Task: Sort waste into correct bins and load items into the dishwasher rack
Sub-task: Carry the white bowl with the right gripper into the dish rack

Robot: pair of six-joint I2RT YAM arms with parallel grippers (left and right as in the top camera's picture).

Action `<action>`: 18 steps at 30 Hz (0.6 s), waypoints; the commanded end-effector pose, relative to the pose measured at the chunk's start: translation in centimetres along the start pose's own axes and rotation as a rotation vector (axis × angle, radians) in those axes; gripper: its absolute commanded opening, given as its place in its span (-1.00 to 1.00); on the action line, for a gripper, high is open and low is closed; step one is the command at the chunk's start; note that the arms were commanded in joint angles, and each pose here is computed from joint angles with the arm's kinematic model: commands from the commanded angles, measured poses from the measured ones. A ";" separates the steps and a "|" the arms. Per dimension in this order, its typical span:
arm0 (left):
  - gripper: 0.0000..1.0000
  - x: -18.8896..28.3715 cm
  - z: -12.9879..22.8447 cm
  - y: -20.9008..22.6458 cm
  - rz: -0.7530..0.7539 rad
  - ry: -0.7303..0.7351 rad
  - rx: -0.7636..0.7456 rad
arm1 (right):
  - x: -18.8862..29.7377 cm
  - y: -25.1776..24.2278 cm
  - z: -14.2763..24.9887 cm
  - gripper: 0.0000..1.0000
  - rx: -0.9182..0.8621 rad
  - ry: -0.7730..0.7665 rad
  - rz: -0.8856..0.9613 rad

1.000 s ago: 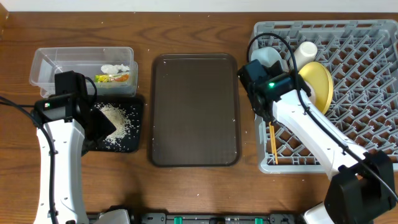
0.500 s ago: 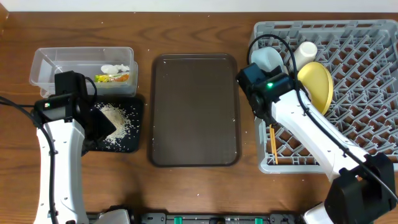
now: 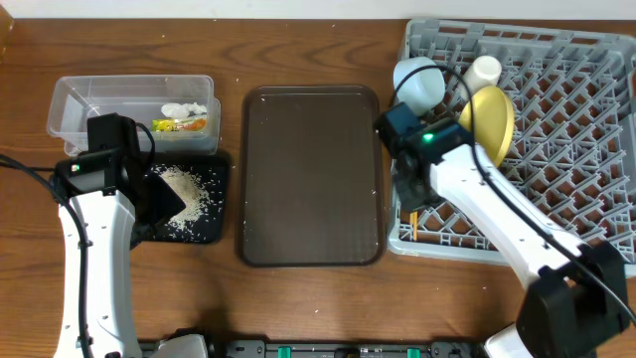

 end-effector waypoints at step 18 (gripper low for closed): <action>0.24 0.2 -0.3 0.0 -0.003 -0.005 0.015 | 5.5 1.7 -2.9 -0.59 -0.094 -0.310 -0.203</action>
Point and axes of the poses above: each gripper's point midway between its finger pads, its own x axis back along the fingers, its own y axis along the line the jaws close on, z = x × y, the point moved 2 cm from there along x, back along the fingers, and after that the axes turned 11 degrees about x, right-handed, at the moved point
